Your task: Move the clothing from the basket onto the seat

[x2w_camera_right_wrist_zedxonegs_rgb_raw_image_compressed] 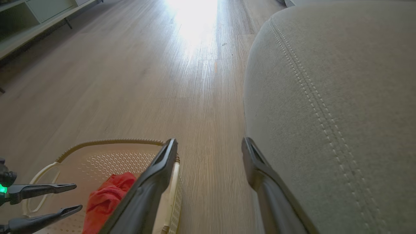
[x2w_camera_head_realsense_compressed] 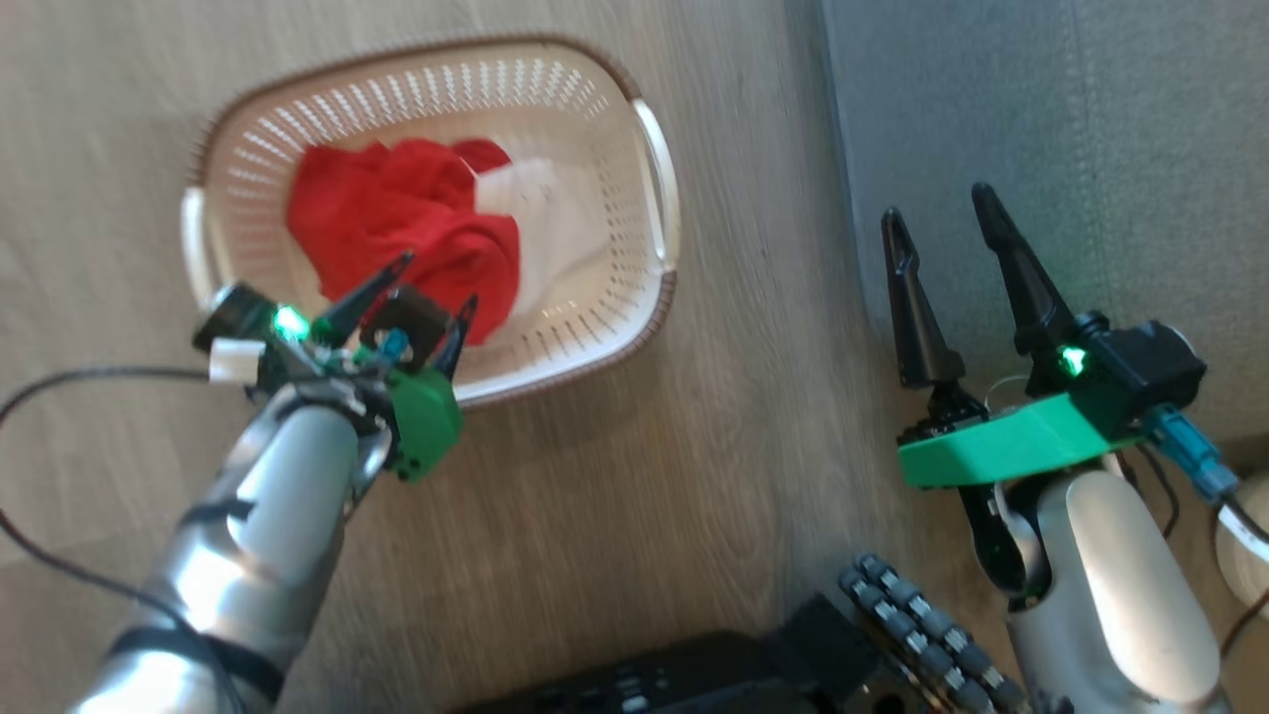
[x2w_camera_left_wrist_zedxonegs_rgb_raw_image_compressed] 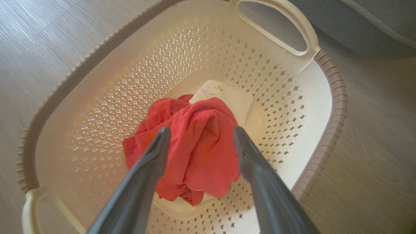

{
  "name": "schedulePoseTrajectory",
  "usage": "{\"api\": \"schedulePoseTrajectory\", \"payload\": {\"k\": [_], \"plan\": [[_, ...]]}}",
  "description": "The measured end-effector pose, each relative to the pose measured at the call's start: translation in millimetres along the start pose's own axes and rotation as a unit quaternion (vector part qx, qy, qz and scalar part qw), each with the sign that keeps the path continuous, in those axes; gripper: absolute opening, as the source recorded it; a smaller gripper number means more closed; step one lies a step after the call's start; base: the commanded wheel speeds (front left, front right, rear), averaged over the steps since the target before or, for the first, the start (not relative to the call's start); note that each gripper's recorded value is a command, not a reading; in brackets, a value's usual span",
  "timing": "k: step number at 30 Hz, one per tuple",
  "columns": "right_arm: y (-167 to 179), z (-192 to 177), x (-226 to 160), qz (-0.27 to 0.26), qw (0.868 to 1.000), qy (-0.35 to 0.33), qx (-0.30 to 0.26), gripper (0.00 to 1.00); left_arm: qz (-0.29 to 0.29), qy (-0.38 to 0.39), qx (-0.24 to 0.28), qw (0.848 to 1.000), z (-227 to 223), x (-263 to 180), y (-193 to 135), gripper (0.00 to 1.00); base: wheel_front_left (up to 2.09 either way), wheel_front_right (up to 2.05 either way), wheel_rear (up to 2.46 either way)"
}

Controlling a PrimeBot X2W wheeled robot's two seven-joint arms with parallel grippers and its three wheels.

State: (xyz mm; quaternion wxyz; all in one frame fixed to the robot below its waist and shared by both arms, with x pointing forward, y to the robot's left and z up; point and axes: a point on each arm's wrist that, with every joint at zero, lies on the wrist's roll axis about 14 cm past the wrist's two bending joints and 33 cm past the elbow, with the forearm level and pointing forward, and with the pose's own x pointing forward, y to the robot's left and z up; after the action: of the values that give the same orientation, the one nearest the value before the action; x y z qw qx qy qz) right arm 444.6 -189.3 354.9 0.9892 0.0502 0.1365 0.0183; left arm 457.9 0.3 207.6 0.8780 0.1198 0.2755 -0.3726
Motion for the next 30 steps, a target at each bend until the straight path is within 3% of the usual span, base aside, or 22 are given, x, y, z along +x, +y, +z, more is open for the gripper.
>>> {"api": "schedulePoseTrajectory", "payload": {"k": [7,15,30], "plan": [[-10.5,-16.4,5.2,-0.013,1.0,0.018,0.003,1.0,-0.042,0.033,0.02,0.998,-26.6,33.3,-10.2,1.0,0.0,0.0,0.0],[-19.9,-36.7,7.3,-0.025,0.999,0.042,0.006,1.0,-0.044,0.081,0.049,0.995,-59.8,68.0,3.7,1.0,0.0,0.0,0.0],[-19.2,-53.4,8.8,-0.024,0.998,0.061,0.012,1.0,-0.078,0.187,0.051,0.978,-96.4,83.3,-0.2,1.0,0.0,0.0,0.0]]}}
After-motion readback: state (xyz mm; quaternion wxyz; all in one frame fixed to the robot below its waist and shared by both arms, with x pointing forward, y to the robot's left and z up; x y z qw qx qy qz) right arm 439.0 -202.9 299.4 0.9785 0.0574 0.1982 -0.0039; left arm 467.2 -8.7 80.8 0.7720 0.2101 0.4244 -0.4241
